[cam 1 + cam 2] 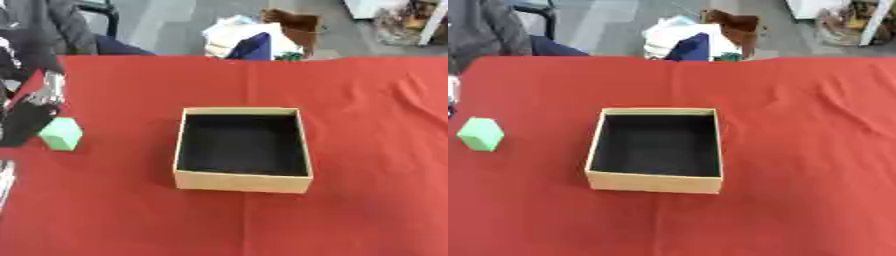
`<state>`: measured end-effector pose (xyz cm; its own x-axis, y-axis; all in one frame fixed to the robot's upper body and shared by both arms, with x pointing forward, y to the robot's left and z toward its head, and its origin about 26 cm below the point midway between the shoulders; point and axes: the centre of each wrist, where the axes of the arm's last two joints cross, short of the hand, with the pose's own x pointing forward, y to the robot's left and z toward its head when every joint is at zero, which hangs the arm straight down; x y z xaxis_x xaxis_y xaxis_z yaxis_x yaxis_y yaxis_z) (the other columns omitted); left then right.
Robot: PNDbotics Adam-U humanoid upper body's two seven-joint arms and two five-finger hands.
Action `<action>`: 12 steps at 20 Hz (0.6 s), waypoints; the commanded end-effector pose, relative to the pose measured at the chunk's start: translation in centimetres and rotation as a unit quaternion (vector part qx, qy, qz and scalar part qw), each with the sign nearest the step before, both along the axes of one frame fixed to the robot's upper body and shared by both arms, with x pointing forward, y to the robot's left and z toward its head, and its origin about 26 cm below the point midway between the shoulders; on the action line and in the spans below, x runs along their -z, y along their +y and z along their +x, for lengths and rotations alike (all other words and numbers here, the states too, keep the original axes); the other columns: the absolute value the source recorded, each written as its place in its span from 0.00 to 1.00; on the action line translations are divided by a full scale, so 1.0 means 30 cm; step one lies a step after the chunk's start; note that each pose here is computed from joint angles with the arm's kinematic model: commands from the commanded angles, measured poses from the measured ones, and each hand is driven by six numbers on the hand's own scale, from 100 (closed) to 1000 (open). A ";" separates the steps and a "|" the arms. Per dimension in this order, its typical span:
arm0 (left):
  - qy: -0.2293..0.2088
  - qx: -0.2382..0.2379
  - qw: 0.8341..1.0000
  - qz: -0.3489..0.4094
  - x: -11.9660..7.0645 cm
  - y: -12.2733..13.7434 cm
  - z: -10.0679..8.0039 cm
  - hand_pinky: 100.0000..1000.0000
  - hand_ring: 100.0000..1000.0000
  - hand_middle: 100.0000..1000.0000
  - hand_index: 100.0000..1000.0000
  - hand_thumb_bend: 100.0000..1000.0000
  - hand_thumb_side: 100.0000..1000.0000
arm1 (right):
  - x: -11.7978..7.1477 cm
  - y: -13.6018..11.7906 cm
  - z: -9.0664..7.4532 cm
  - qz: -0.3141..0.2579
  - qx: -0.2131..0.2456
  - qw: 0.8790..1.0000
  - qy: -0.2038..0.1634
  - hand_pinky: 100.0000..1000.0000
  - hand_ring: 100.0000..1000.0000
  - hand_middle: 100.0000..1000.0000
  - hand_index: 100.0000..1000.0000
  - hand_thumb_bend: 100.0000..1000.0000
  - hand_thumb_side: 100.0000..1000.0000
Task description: Pick up objects on the table and place them in the box.
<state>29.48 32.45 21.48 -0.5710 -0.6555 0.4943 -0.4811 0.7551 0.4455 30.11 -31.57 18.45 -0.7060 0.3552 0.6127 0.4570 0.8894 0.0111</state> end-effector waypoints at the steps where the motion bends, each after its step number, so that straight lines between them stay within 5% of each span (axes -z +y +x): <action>1: -0.014 -0.003 1.000 0.017 -0.037 0.013 -0.012 0.61 0.66 0.61 0.75 0.00 0.35 | -0.029 -0.007 -0.006 -0.015 0.002 1.000 -0.012 0.59 0.73 0.76 0.88 0.00 0.47; 12: -0.011 -0.002 1.000 0.017 -0.034 0.013 -0.011 0.61 0.65 0.61 0.74 0.00 0.36 | -0.027 -0.007 -0.006 -0.014 0.002 1.000 -0.010 0.59 0.73 0.76 0.88 0.00 0.47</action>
